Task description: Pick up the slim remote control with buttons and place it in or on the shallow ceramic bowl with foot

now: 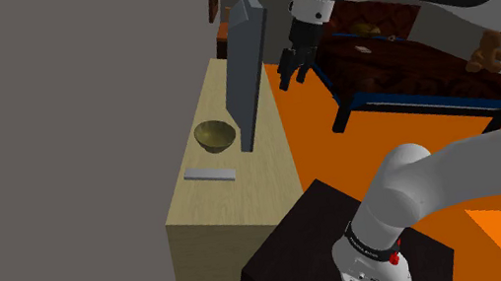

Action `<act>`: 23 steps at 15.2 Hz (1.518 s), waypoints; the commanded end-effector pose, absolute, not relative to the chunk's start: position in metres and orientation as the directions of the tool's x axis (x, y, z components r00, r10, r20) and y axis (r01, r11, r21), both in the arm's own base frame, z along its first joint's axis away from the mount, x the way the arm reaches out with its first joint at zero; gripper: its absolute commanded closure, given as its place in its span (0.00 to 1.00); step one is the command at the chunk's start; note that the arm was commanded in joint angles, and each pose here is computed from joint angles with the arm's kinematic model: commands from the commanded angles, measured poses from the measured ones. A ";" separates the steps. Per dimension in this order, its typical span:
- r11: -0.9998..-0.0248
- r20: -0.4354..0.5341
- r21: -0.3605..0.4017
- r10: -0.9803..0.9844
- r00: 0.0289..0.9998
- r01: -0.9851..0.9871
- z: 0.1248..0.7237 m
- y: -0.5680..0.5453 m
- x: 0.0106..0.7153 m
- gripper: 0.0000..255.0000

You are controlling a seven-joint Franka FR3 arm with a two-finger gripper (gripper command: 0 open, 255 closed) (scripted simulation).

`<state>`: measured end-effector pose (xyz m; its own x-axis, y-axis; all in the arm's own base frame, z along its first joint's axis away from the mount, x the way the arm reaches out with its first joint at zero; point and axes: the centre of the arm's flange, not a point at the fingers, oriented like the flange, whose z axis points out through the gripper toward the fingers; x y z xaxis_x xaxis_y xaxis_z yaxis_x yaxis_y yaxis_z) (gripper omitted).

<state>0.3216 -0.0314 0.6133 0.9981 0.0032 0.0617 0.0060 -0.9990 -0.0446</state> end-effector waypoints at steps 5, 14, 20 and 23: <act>-0.997 0.056 -0.041 0.057 0.997 0.059 0.570 -0.032 0.353 0.00; -0.983 0.042 -0.033 0.177 0.983 0.179 0.473 -0.029 0.423 0.00; -0.966 0.033 -0.028 0.256 0.966 0.257 0.407 -0.022 0.469 0.00; -0.955 0.028 -0.027 0.295 0.955 0.296 0.374 -0.018 0.492 0.00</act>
<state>0.4851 -0.0225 0.3859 0.9592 0.2812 0.0283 0.2819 -0.9590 -0.0278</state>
